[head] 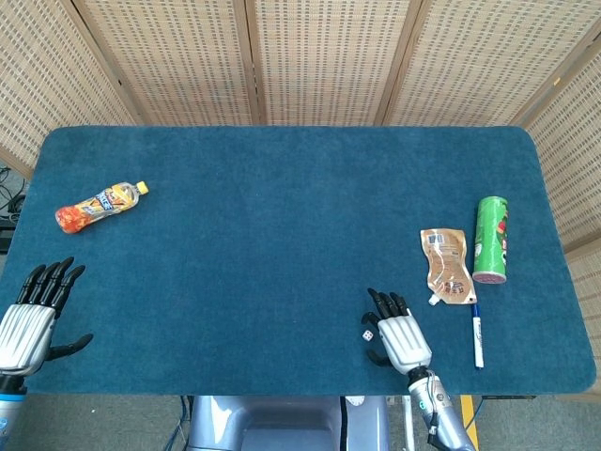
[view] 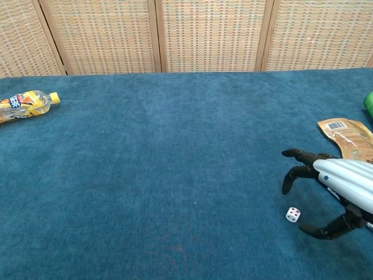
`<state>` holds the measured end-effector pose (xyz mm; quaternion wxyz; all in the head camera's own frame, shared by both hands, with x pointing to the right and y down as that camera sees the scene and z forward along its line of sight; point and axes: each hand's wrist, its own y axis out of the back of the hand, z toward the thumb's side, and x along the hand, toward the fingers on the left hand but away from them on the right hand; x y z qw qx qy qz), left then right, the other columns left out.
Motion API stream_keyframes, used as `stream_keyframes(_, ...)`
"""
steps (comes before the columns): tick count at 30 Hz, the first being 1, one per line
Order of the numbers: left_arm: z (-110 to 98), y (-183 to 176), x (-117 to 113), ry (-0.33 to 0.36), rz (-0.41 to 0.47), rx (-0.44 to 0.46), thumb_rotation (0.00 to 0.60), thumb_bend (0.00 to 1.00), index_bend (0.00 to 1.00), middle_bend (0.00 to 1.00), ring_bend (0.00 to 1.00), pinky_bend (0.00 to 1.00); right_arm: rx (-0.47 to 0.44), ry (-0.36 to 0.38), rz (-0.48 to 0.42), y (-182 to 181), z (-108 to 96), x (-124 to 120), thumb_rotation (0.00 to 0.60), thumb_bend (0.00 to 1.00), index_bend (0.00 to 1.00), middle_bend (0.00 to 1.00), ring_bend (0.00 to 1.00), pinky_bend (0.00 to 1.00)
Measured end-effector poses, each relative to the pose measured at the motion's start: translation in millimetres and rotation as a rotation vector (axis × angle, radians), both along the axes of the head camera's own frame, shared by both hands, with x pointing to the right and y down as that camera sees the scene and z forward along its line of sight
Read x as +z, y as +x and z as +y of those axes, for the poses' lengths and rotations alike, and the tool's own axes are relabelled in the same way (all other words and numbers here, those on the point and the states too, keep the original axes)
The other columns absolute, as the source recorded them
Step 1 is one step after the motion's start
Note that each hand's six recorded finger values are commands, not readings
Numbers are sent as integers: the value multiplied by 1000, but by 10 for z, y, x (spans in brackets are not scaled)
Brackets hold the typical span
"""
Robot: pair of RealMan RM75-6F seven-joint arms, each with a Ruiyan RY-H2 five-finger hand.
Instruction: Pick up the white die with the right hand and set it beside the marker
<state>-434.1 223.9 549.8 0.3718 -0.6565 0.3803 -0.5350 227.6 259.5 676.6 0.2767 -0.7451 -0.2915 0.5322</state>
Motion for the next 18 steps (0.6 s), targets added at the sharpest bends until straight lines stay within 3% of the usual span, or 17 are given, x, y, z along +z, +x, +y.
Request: stream_keyframes(18, 0, -4, 22, -5, -2, 1, 600, 111, 0, 0, 0, 0, 5, -28, 11, 4, 9, 158, 600, 311, 384, 0, 0, 0)
